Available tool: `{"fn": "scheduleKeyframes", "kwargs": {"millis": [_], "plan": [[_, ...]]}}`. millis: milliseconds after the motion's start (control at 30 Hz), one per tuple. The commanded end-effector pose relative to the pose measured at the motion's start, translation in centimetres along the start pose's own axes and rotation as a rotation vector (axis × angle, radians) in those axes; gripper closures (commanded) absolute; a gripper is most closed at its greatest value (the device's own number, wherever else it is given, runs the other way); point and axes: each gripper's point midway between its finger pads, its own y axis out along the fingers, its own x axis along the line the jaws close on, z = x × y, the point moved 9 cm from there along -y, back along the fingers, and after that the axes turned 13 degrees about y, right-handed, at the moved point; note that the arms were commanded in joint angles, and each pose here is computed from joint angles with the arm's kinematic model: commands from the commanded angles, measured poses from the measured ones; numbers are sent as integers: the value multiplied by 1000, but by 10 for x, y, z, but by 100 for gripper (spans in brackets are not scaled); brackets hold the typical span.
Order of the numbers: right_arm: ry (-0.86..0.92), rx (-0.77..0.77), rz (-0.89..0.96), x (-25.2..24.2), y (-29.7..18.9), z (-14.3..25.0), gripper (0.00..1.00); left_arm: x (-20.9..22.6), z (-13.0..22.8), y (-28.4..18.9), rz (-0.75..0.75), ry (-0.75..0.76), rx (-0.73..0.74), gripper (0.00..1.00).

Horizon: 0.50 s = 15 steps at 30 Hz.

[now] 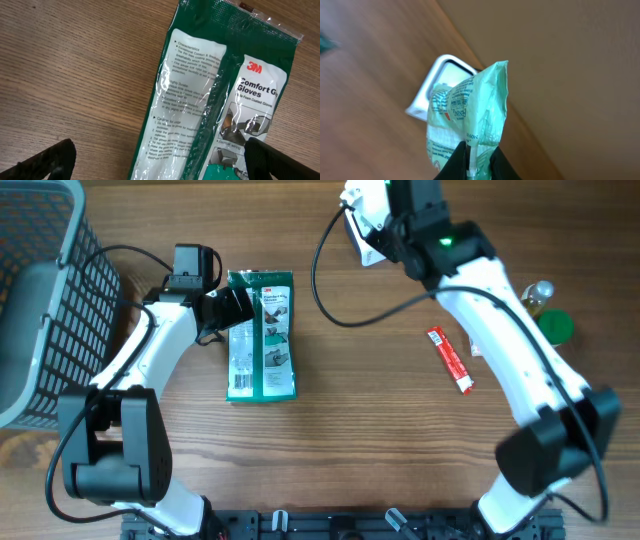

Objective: Scan the item barcode
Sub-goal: 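Lift the light-green pack up to the scanner window, then carry the light-green pack right and set it beside the red stick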

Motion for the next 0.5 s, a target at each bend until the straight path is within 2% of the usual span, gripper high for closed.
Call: {"fn": "scheduleKeyframes", "kwargs": {"millis": [0, 300, 467], "plan": [[-97, 47, 133, 0, 34, 2, 96, 0, -5, -4, -6, 11, -23, 0], [-82, -10, 311, 6, 92, -2, 96, 0, -5, -4, -6, 11, -23, 0], [-77, -25, 312, 13, 109, 1, 96, 0, -5, -4, -6, 11, -23, 0]]}}
